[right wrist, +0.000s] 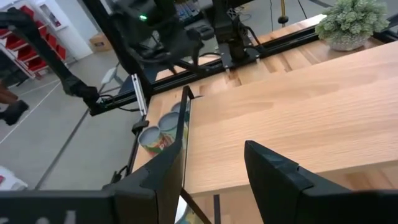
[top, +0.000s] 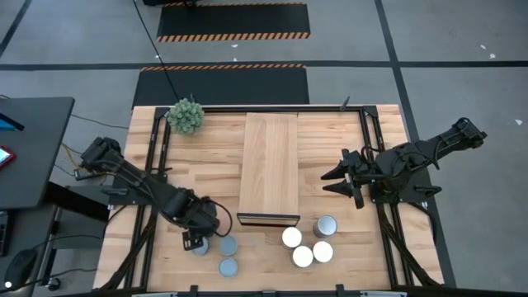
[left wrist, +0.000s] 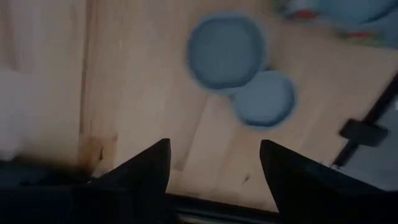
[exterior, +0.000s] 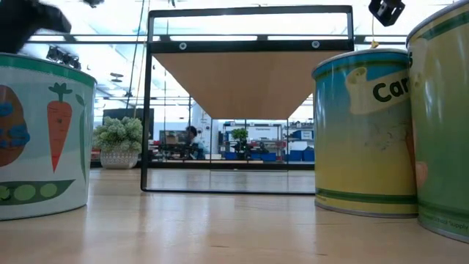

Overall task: Pick and place cans onto a shelf
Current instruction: Put the small canned diced tomatoes on the shelf

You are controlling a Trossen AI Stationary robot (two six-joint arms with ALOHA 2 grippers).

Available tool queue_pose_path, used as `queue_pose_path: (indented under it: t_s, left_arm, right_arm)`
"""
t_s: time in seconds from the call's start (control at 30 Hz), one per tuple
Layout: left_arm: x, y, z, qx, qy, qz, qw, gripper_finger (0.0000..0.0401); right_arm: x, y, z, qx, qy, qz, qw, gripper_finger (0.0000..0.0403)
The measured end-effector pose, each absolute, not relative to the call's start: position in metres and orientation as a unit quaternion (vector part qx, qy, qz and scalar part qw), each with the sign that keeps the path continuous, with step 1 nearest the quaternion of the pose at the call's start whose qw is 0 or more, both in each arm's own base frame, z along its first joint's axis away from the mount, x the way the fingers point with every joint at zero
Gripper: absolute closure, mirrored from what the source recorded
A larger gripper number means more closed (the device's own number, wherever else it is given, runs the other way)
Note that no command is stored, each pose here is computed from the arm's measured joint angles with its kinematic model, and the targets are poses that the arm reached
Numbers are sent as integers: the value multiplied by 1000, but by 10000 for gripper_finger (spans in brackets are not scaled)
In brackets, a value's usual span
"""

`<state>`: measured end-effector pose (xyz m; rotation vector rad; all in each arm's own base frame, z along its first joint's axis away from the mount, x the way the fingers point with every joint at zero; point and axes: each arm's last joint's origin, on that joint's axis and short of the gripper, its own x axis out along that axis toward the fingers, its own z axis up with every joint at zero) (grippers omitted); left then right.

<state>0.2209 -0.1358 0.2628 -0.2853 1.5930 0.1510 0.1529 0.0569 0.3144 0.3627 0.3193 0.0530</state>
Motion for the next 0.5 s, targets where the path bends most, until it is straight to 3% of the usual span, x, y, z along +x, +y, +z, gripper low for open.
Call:
queue_pose_path:
  t_s: [0.33, 0.5]
  left_arm:
    - [209, -126, 220, -140, 722, 71, 674, 144]
    - [213, -129, 216, -161, 717, 59, 675, 106]
  right_arm:
    - [153, 57, 314, 188, 157, 21, 969, 224]
    - [153, 57, 314, 201, 158, 18, 967, 224]
